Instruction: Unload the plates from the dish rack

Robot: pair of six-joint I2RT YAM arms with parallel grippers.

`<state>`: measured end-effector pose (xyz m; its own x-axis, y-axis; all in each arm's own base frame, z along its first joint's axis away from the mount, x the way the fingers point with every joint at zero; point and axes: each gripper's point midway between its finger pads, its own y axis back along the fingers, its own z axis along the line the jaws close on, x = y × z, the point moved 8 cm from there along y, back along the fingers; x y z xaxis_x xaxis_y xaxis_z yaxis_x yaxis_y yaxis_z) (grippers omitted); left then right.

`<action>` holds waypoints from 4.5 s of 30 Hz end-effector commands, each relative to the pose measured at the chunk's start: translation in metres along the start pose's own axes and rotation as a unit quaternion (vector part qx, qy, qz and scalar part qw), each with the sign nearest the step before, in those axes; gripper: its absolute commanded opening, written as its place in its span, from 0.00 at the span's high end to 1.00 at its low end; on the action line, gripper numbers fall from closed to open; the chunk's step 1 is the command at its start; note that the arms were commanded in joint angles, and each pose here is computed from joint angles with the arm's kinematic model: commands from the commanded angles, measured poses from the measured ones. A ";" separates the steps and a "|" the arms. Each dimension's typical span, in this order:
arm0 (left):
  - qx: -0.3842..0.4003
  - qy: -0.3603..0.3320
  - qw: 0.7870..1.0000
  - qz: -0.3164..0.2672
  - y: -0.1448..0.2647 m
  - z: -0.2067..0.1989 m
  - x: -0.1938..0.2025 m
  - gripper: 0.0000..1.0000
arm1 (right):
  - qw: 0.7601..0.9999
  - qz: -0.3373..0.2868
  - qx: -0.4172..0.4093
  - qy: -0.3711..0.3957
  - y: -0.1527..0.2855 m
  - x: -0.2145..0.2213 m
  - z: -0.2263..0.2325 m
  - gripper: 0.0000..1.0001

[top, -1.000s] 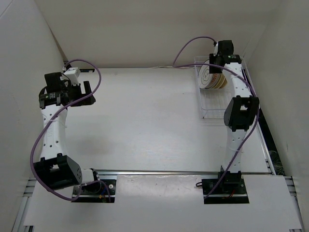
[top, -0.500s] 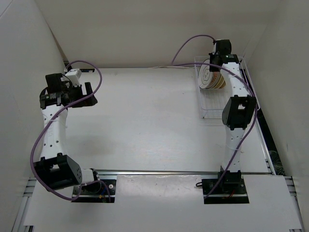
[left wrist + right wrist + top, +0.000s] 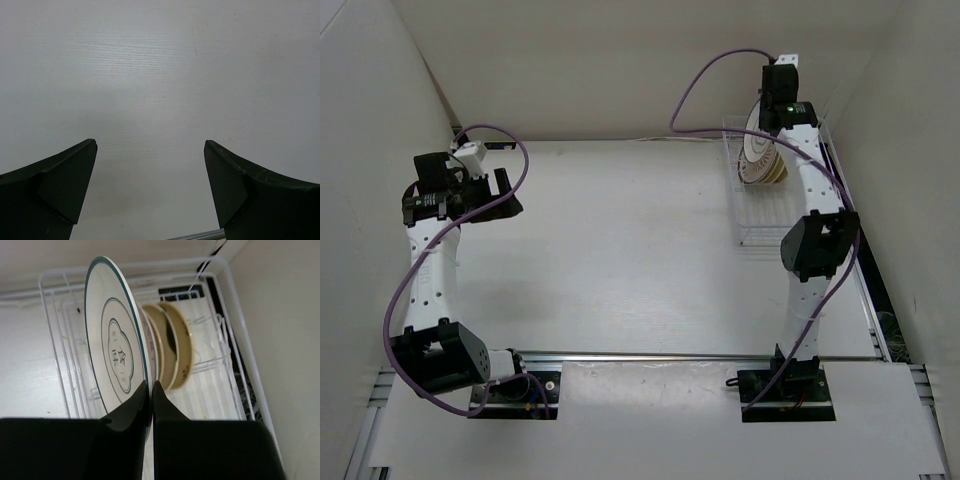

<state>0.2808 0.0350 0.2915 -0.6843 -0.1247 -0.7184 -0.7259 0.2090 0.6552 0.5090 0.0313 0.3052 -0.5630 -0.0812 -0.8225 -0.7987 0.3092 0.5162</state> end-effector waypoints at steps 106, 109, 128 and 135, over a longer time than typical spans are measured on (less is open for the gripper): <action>0.209 0.151 0.953 0.162 -0.084 -0.126 0.027 0.89 | 0.889 0.095 -0.437 0.097 0.183 0.106 0.069 0.19; 0.214 0.185 0.948 0.144 -0.091 -0.112 -0.001 0.89 | 0.892 0.103 -0.431 0.088 0.205 0.125 0.037 0.19; 0.189 0.318 0.928 0.037 -0.184 0.076 -0.099 0.89 | 0.952 0.106 -0.278 0.077 0.213 0.189 -0.141 0.18; 0.190 0.369 0.907 0.073 -0.231 0.127 -0.057 0.89 | 0.945 0.129 -0.295 0.051 0.201 0.188 -0.139 0.18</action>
<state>0.4901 0.1218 0.1394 -0.7069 -0.6885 -0.1623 -0.6362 0.5185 0.5712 0.2118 -0.0573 0.2770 -0.7717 -0.1709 -0.6126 -0.5807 -0.2034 0.7883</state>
